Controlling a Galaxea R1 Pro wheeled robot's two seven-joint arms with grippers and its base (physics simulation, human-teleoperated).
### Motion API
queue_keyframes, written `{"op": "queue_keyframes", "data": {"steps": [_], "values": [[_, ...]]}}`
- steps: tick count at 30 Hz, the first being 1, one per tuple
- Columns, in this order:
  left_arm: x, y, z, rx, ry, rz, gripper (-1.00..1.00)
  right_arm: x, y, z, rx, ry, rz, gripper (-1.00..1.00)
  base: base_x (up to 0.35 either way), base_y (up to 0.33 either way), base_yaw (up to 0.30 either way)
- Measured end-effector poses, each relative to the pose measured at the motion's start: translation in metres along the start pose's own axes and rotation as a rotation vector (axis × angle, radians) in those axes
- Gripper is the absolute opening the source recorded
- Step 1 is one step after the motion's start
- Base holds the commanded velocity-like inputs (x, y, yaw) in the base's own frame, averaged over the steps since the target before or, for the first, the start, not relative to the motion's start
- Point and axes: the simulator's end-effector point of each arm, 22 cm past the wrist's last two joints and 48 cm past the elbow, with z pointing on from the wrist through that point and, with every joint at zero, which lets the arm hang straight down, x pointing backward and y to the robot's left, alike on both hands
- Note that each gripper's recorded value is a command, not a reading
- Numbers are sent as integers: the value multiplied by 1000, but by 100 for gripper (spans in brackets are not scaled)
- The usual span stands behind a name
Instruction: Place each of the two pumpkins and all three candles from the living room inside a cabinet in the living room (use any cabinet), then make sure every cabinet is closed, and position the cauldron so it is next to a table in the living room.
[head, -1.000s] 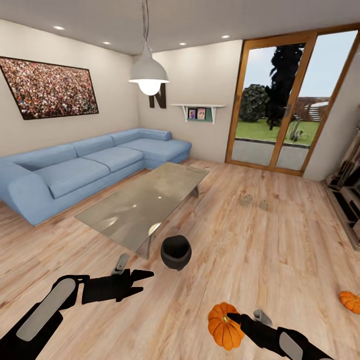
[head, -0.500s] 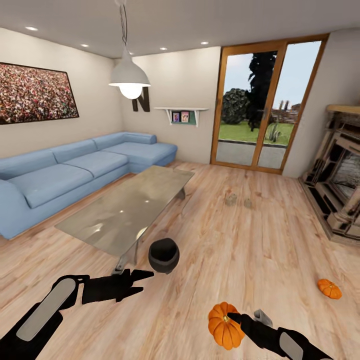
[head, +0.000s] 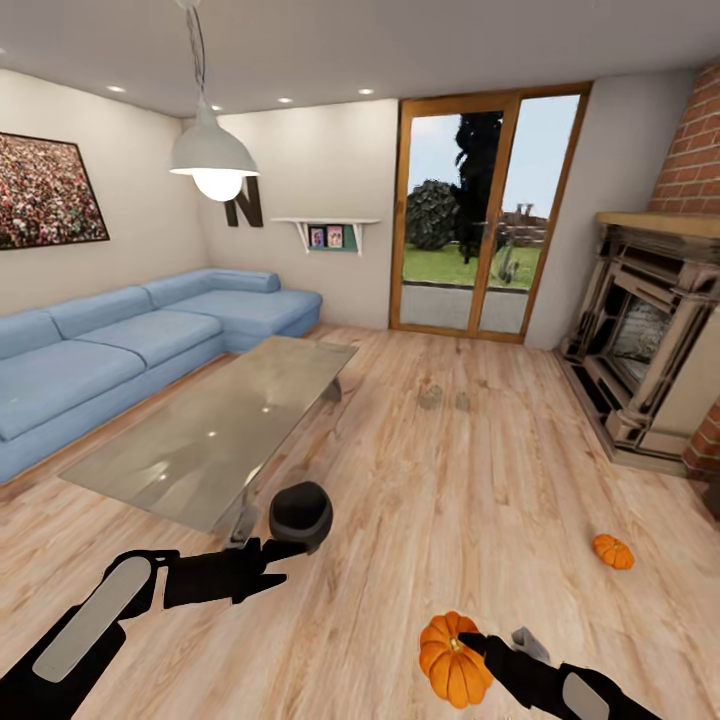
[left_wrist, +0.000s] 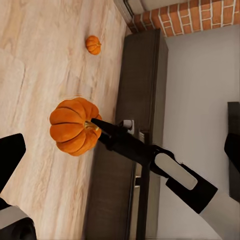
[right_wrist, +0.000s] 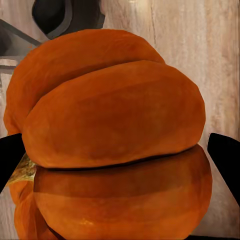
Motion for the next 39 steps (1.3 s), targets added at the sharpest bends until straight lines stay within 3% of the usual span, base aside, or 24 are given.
{"op": "queue_keyframes", "data": {"steps": [16, 25, 39], "values": [[0, 0, 0, -1, 0, 0, 100, -2, -1, -1, -4, -8, 11, -100, 0, 0, -276], [-1, 2, -1, -4, -1, -4, 100, 4, -13, -4, 18, -1, 34, -100, 0, 0, -277], [-1, 7, -1, -12, -2, -12, 100, 0, -25, -7, 39, -42, 56, -100, 2, 0, -277]]}}
